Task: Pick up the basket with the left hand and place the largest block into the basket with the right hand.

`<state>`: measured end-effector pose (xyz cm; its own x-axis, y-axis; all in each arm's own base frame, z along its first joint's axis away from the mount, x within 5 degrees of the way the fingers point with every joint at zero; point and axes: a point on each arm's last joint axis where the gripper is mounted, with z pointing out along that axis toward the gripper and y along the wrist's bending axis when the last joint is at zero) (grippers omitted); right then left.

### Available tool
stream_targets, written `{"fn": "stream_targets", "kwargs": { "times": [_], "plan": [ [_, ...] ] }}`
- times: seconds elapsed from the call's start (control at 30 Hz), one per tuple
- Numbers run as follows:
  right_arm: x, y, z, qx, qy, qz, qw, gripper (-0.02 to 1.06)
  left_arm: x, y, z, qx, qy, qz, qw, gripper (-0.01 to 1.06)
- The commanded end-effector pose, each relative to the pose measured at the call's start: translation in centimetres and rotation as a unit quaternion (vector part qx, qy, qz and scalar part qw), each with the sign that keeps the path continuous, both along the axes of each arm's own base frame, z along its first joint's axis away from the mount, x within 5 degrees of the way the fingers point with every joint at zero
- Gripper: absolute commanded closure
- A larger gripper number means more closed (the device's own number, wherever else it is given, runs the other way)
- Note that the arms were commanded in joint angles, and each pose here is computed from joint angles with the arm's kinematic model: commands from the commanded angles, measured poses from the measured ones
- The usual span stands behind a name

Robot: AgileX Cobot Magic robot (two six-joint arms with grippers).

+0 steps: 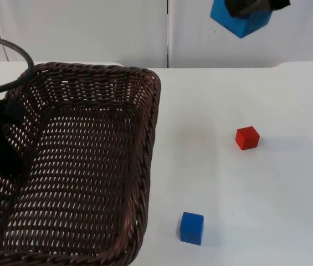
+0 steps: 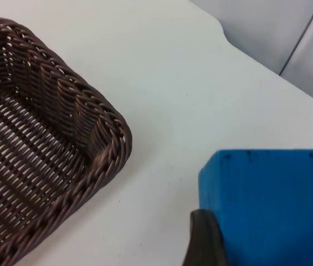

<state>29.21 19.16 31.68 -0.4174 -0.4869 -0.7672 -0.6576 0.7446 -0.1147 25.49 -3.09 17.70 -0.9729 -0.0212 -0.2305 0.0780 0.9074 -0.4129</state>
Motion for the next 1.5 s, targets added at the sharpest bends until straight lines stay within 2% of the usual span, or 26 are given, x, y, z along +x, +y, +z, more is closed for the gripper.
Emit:
{"fn": "stream_targets", "kwargs": {
  "times": [0.0, 0.2, 0.37, 0.47, 0.6, 0.77, 1.23, 1.47],
  "plan": [
    [0.0, 0.0, 0.8, 0.016, -0.012, -0.003, 0.9998, 1.05, -0.1, -0.2, 0.4, -0.008, -0.002, 0.0, 1.0, 1.05],
    [-0.1, 0.1, 0.7, 0.016, -0.012, -0.002, 0.9998, 1.05, -0.1, -0.2, 0.4, -0.007, -0.004, 0.001, 1.0, 1.05],
    [-0.2, 0.4, 0.7, 0.034, 0.0, -0.005, 0.9994, 1.05, -0.1, -0.2, 0.4, -0.007, -0.004, 0.001, 1.0, 1.05],
    [-0.5, 1.0, 0.7, 0.032, -0.006, 0.008, 0.9994, 1.05, -0.1, -0.2, 0.4, -0.007, -0.004, 0.001, 1.0, 1.05],
    [-2.6, 3.9, 1.0, 0.031, -0.033, 0.07, 0.9965, 1.05, -0.1, -0.2, 0.4, -0.009, -0.004, 0.002, 1.0, 1.05],
    [-3.7, 6.3, 0.7, 0.045, -0.052, 0.101, 0.9925, 1.05, -0.1, -0.2, 0.4, -0.009, -0.004, 0.002, 1.0, 1.05],
    [-3.6, 12.6, -6.0, 0.011, -0.003, 0.149, 0.9887, 1.05, -0.1, -0.2, 0.4, -0.009, -0.004, 0.002, 1.0, 1.05],
    [-3.0, 14.0, -8.4, -0.005, 0.016, 0.154, 0.9879, 1.05, -0.2, -0.3, 0.4, -0.013, 0.002, -0.002, 1.0, 1.05]
  ]
}}
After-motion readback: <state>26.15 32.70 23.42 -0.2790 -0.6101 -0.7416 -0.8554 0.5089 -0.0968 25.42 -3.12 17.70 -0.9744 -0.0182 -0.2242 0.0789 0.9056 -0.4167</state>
